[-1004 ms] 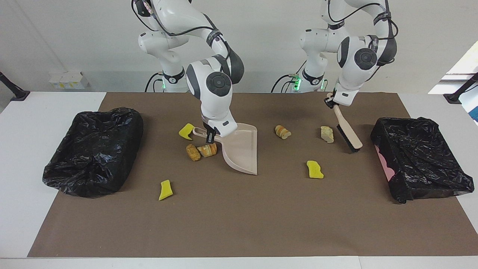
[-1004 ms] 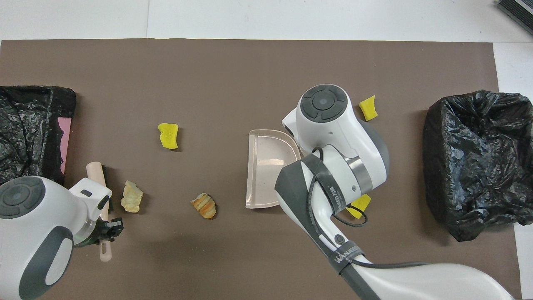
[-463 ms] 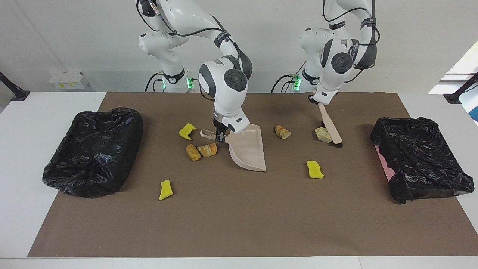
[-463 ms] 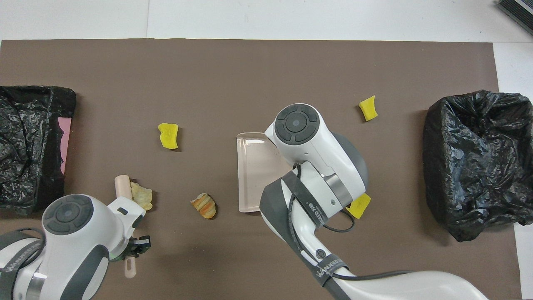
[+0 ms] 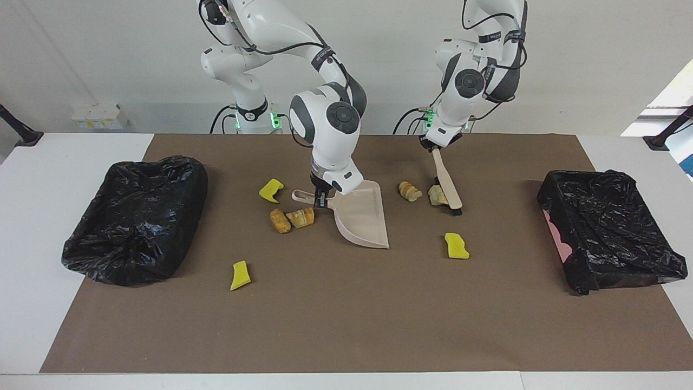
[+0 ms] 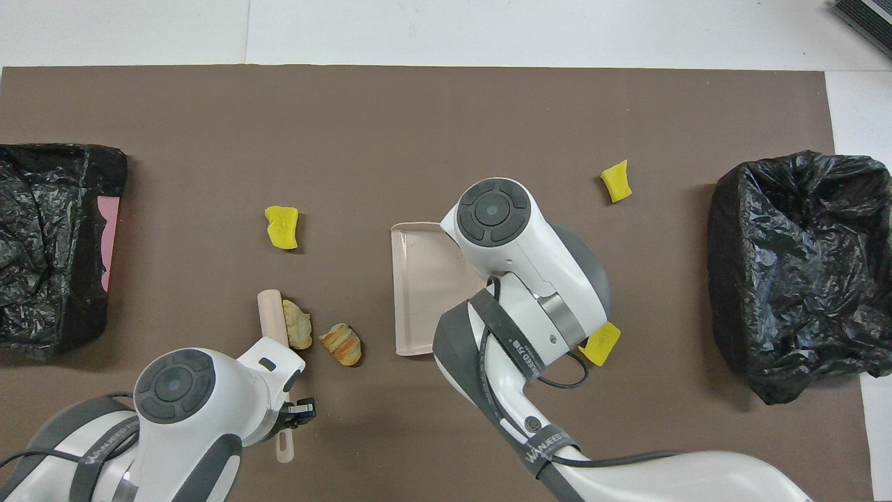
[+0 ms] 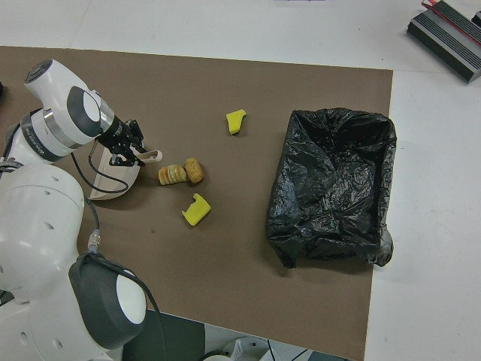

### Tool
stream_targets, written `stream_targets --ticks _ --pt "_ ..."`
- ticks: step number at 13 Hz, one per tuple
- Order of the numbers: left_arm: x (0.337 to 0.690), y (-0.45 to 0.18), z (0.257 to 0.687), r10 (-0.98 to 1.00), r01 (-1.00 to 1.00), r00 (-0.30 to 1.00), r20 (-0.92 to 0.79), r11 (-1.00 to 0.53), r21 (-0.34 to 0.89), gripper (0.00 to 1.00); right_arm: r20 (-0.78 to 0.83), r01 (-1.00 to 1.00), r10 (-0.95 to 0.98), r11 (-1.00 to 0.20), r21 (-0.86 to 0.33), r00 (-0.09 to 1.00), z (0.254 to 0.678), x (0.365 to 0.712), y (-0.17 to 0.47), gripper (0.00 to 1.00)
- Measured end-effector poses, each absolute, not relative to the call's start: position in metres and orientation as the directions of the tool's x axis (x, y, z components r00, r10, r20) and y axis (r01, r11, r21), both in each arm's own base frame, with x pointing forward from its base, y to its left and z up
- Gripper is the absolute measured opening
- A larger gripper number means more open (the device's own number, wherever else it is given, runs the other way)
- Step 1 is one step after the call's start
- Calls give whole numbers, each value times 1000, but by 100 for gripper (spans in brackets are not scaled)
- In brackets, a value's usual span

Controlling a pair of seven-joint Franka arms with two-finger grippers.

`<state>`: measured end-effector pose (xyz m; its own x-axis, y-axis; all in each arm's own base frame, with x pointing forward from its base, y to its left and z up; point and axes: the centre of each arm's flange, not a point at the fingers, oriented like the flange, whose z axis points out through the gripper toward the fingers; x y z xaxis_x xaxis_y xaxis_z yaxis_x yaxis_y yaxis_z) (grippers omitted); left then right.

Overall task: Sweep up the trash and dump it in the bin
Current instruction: 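Sweep the scraps into the dustpan with the left gripper's brush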

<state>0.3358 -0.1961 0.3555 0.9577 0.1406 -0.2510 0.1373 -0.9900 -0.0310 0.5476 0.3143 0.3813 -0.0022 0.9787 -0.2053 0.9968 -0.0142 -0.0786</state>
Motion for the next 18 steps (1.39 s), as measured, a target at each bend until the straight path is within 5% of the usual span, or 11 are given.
stream_targets --ticks 12,18 --pt "333 -311 356 47 73 984 -171 -986 150 26 -195 998 980 -40 -56 28 373 548 323 31" --pt "380 -358 391 33 56 994 -106 -974 219 26 -191 996 979 -78 -43 68 376 548 326 31"
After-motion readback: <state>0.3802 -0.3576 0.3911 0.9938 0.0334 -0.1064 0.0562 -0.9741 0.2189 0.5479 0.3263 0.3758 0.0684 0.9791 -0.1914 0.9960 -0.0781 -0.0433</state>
